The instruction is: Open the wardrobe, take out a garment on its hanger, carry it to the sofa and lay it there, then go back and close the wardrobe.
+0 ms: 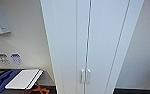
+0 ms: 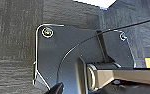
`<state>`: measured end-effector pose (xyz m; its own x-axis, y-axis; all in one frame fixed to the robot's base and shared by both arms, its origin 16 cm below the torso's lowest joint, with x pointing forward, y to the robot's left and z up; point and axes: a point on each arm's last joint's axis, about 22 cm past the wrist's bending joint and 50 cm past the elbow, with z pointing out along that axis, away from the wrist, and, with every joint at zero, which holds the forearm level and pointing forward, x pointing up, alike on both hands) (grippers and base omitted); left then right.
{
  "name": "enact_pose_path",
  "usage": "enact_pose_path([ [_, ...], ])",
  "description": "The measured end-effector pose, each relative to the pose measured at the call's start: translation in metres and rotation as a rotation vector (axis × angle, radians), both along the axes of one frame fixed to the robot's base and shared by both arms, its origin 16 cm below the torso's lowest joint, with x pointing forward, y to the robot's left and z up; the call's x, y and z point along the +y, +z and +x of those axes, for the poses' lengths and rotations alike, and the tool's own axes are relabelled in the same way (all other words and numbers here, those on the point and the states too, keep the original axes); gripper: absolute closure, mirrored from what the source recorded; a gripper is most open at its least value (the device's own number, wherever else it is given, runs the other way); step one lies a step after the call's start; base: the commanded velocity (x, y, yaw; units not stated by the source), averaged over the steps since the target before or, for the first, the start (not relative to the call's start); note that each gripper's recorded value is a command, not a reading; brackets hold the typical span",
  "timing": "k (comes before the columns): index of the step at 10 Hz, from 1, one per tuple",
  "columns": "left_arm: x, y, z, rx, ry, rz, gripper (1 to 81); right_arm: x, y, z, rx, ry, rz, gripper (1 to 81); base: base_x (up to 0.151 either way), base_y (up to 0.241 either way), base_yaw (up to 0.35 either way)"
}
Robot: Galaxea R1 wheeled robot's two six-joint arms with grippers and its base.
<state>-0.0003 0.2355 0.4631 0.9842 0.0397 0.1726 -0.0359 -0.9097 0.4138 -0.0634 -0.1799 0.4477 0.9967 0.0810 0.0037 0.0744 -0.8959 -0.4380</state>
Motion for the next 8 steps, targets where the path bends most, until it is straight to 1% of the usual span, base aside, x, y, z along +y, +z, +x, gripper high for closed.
enact_pose_path([
  [3, 0.0, 0.0, 0.0008, -0.001, 0.0, 0.0, 1.0, 0.0004, -0.0001, 0.0024, -0.003, 0.005, 0.001, 1.0, 0.082, 0.0, 0.0],
  [8, -0.0003, 0.0, -0.002, 0.003, 0.0, 0.0, 1.0, 0.0004, 0.0, 0.0004, -0.002, 0.003, 0.001, 1.0, 0.0, 0.0, 0.0],
])
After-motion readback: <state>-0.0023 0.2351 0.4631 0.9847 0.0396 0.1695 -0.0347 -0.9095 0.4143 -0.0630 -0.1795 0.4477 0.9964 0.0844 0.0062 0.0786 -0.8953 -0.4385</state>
